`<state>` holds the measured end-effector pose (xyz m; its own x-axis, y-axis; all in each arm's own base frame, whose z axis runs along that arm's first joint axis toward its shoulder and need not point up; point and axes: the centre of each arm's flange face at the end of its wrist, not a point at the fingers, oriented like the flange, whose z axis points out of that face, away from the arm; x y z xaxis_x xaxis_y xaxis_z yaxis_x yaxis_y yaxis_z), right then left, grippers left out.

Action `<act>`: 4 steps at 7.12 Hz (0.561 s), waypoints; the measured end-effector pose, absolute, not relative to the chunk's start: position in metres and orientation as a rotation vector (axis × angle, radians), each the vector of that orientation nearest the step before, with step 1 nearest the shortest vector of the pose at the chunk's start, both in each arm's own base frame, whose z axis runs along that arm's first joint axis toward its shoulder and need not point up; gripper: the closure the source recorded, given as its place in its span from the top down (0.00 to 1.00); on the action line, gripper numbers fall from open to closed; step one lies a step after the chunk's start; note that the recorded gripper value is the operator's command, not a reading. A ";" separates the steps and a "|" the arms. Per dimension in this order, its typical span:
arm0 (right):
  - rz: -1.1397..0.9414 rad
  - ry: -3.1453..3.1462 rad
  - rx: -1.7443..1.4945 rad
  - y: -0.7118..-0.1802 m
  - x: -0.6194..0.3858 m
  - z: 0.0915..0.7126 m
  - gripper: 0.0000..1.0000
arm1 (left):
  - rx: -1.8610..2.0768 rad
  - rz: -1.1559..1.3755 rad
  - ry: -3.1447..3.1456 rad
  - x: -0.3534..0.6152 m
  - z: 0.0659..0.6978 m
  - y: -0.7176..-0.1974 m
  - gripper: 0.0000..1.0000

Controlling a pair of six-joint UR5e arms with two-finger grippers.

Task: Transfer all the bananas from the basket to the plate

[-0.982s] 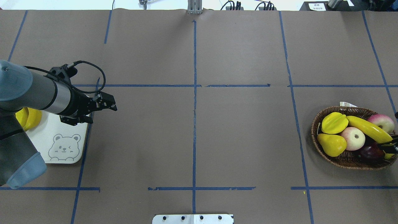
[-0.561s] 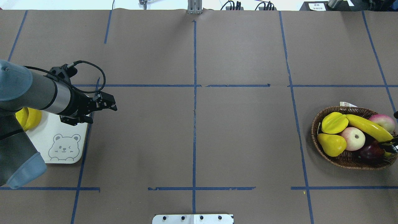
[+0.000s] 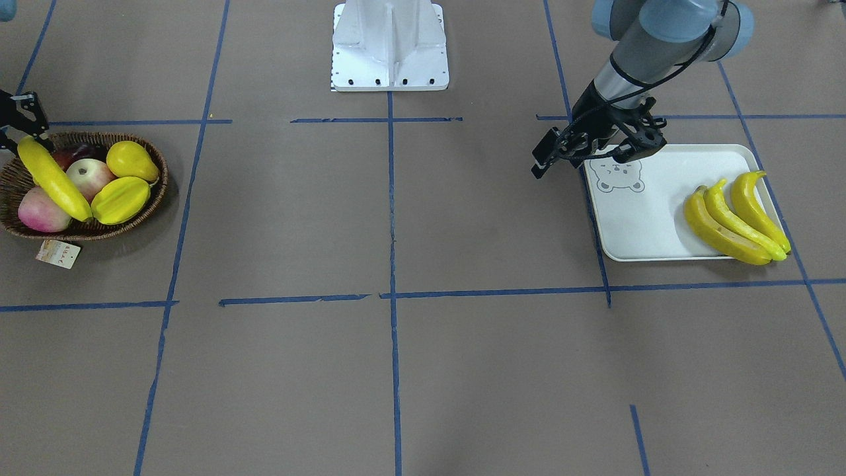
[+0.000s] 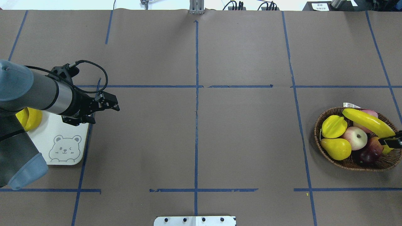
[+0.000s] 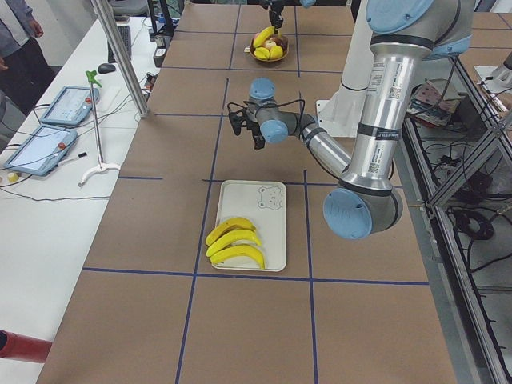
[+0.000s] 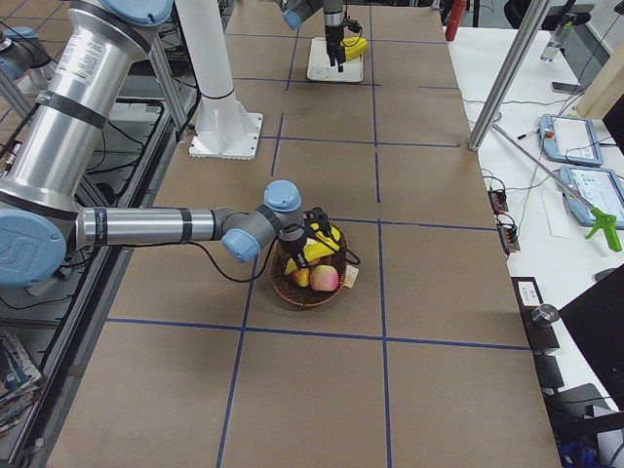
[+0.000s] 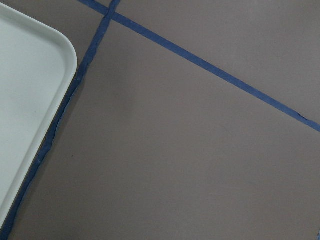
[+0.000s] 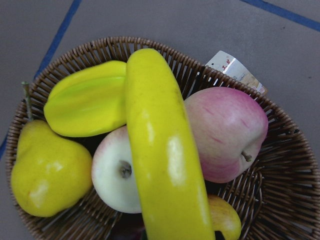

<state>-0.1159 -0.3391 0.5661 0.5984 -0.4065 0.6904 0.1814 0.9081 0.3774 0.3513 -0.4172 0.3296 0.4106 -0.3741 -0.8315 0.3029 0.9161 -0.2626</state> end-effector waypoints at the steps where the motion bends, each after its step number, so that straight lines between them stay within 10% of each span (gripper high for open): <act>1: -0.316 -0.909 0.288 -0.346 -0.102 0.557 0.01 | -0.072 -0.425 1.072 0.352 0.326 -0.418 1.00; 4: -0.170 -1.010 0.279 -0.379 -0.105 0.516 0.01 | 0.014 -0.433 1.125 0.362 0.290 -0.425 1.00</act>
